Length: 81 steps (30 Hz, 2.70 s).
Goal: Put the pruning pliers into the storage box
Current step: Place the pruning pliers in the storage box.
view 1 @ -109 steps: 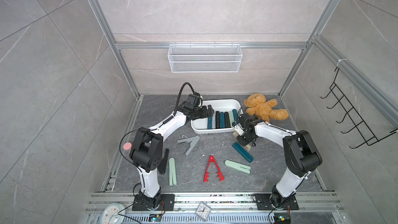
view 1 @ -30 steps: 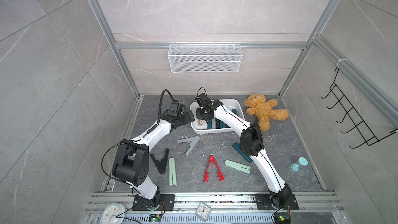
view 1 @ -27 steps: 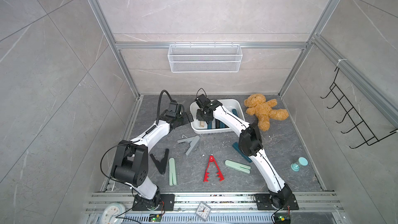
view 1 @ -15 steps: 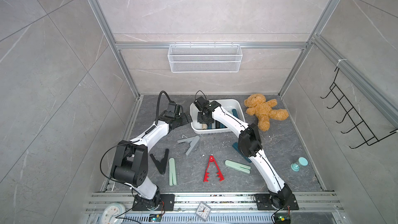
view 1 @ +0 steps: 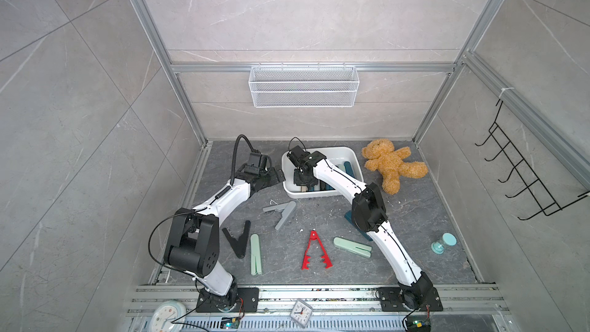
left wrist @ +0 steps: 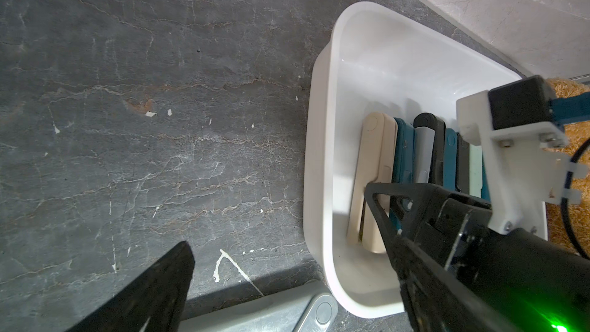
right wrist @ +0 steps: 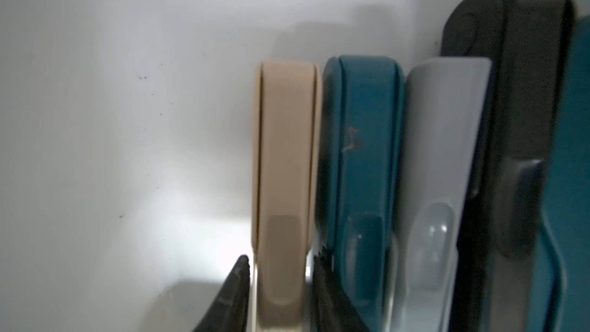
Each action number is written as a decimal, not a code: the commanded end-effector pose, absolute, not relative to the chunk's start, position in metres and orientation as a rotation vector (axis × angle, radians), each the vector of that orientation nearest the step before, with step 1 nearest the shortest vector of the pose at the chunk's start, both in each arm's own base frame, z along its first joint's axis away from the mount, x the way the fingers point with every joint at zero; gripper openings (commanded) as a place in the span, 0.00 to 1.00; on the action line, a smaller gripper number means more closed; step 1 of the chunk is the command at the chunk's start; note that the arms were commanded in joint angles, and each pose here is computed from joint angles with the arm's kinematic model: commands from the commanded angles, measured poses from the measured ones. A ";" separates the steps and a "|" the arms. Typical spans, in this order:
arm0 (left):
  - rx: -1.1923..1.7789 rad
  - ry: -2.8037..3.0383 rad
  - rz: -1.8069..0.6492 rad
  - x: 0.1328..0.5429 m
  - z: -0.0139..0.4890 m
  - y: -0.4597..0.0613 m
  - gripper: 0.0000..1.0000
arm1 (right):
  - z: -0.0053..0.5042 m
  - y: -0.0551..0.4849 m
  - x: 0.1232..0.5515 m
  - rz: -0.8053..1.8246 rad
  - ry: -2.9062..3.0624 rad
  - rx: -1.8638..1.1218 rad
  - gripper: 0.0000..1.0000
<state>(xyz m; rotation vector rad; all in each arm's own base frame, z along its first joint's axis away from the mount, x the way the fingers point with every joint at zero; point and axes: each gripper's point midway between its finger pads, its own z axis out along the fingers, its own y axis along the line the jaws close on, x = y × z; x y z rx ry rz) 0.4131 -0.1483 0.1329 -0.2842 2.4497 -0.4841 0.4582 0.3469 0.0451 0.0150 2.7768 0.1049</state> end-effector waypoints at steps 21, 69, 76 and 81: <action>-0.252 2.405 -0.497 0.412 0.151 -0.146 1.00 | 0.106 0.350 0.468 0.101 2.636 0.007 0.41; 0.047 2.515 -0.458 0.374 0.126 -0.149 0.99 | 0.115 0.384 0.488 0.390 2.637 -0.096 0.51; 0.371 2.614 -0.384 0.345 0.101 -0.167 1.00 | 0.161 0.389 0.490 0.463 2.544 -0.147 0.61; 0.656 2.618 -0.224 0.336 0.087 -0.188 1.00 | 0.185 0.389 0.489 0.489 2.499 -0.170 0.64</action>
